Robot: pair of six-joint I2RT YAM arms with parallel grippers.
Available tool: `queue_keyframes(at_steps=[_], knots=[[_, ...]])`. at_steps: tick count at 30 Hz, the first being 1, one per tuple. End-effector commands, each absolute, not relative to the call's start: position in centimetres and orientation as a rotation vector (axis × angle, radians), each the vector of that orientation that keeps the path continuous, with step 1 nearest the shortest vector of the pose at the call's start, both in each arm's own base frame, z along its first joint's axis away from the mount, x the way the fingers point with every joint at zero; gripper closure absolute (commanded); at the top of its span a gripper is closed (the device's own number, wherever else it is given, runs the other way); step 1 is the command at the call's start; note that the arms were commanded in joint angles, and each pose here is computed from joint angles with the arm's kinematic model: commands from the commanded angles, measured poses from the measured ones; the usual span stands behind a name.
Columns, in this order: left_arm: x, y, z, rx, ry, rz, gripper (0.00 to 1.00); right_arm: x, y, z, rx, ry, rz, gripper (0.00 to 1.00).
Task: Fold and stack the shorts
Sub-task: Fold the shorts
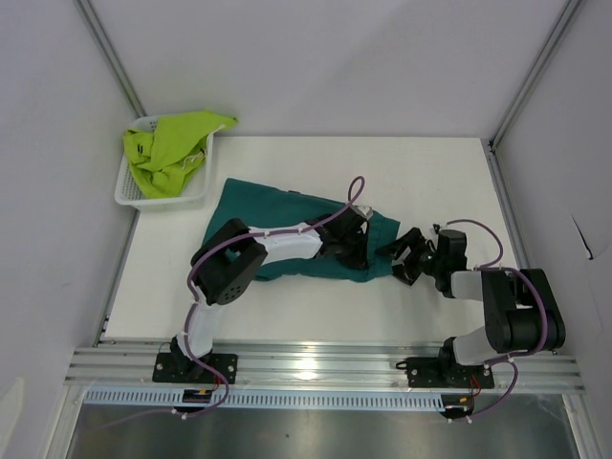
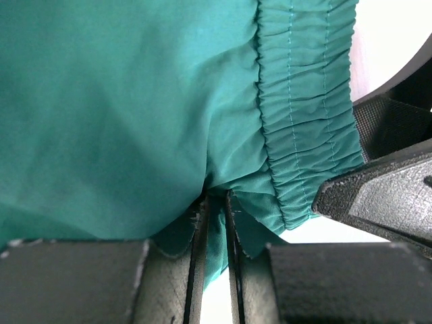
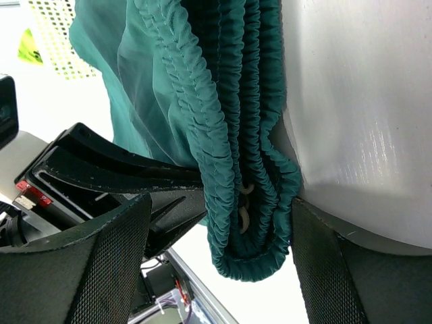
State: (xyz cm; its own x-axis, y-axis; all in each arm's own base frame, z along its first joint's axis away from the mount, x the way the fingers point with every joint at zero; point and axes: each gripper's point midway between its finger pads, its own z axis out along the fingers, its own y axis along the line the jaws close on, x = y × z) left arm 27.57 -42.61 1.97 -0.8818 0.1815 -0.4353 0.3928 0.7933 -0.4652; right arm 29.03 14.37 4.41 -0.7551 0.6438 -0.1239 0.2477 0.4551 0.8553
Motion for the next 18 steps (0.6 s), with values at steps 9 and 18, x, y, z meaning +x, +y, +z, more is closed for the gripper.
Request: queue_keyframes(at_steps=[9,18], knots=[[24.8,-40.4,-1.9,0.534,2.738,-0.709,0.82,29.8,12.8,1.4,0.835,2.338,0.999,0.17],[22.1,-39.6,-3.1,0.580,2.752,-0.683,0.83,30.0,12.8,1.7,0.824,2.338,0.995,0.24]])
